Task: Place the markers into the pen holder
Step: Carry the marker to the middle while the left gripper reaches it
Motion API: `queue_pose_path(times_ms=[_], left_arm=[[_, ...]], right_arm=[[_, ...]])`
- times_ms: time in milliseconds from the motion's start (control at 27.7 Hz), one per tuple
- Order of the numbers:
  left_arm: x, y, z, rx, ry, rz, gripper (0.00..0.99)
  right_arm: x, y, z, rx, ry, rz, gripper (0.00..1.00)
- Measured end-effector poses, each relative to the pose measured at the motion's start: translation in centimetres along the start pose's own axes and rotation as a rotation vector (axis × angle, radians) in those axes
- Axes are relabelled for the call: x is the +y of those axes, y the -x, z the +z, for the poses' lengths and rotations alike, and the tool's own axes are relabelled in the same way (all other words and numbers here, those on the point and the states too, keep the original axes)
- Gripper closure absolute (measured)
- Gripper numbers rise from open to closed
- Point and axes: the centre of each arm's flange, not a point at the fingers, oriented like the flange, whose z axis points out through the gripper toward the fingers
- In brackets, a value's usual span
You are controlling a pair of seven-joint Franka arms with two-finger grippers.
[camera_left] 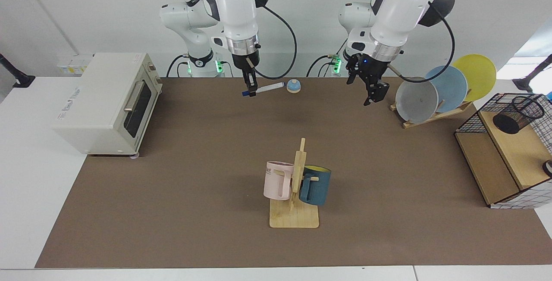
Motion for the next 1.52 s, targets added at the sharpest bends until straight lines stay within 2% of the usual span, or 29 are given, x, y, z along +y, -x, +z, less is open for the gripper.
queue_pose_path(times_ms=[180,325,649,866,1191,1515], left_arm=[[3.7,-1.6,1.0,0.075,-0.009,0.066,0.000],[6.2,-3.2,1.0,0.119,-0.019,0.140,0.000],[8.5,-3.2,2.2,0.226,0.007,0.245,0.000],[9.7,-3.2,3.0,0.240,-0.014,0.265,0.000],[10.9,-4.8,5.3,0.249,-0.049,0.290,0.009],[11.3,-5.8,6.2,0.260,-0.062,0.303,0.044]], right_arm=[[0.6,1.9,0.3,-0.003,0.003,0.051,0.84],[0.7,3.4,0.9,-0.017,-0.010,0.050,0.84],[-0.4,5.2,3.5,-0.049,-0.025,0.066,0.84],[-0.6,5.1,3.9,-0.048,-0.023,0.064,0.84],[-0.7,4.9,4.0,-0.010,-0.037,0.046,0.84],[-0.7,4.8,4.0,-0.005,-0.040,0.044,0.84]])
